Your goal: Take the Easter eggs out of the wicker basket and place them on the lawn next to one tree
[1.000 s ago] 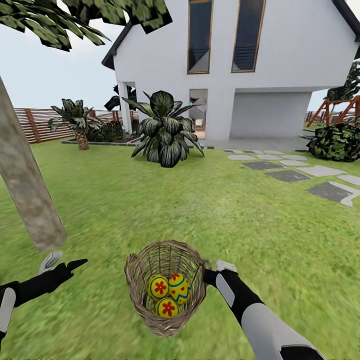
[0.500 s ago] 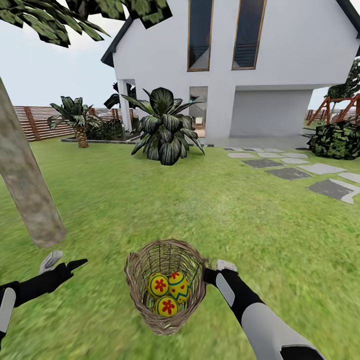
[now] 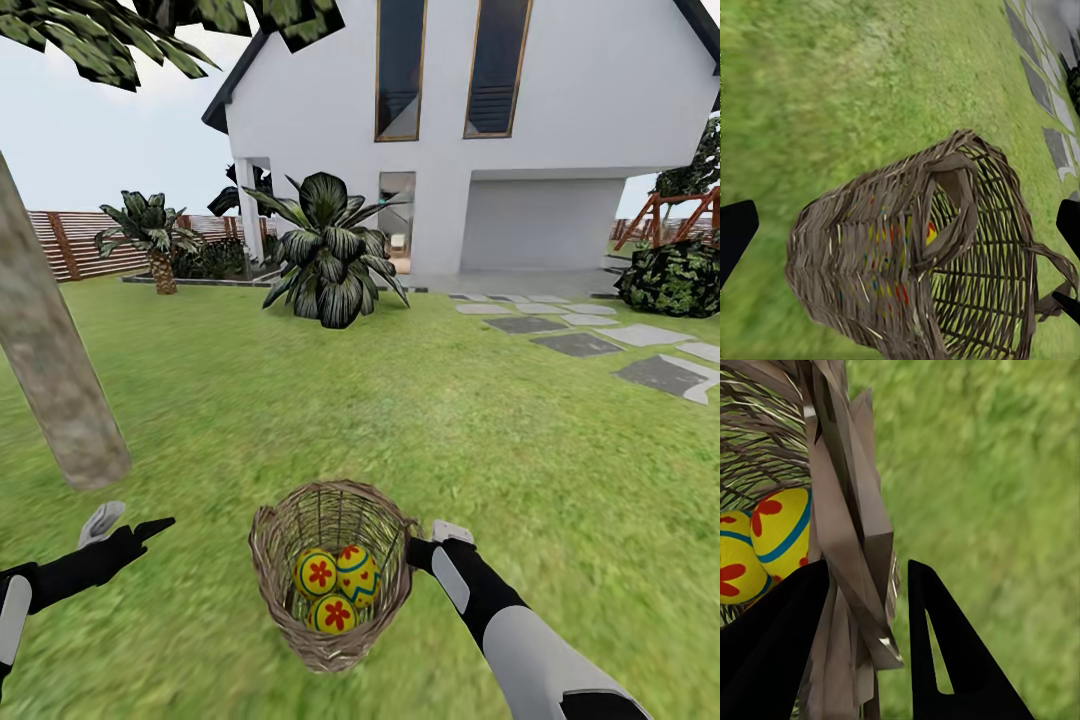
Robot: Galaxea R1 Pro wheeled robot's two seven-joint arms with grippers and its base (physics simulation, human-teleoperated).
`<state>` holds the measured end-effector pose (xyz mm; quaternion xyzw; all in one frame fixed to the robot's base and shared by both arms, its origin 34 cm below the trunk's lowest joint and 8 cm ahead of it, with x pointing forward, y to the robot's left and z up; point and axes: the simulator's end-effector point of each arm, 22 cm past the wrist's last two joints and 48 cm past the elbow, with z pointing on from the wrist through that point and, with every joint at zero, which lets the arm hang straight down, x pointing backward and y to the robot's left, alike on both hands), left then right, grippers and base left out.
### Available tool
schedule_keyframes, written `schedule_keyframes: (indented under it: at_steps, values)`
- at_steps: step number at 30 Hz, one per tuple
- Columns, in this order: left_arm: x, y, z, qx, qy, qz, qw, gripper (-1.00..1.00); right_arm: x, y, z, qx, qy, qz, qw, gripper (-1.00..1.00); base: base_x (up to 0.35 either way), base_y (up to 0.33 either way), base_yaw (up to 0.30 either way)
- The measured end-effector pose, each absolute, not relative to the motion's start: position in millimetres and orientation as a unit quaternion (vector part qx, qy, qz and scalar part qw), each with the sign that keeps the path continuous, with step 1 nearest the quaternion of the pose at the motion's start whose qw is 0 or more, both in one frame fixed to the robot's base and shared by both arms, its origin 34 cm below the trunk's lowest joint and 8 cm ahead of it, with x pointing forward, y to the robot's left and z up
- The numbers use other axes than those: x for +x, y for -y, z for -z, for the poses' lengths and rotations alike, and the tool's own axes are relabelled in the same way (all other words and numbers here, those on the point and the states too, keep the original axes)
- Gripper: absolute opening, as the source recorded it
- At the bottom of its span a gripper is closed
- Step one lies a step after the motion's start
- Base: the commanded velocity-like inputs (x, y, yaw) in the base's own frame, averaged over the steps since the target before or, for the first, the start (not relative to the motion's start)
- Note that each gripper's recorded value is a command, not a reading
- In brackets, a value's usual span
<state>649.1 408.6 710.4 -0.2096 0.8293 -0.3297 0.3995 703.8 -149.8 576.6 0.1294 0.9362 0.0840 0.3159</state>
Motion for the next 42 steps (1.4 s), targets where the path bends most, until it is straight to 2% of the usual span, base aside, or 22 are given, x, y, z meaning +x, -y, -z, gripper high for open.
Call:
schedule_keyframes:
  at_steps: [42]
  values:
    - [633, -408, -624, -0.209, -0.829, 0.331, 0.400, 1.00, 687, 150, -488, 0.130, -0.937, -0.082, 0.315, -1.00, 0.000, 0.000, 0.000]
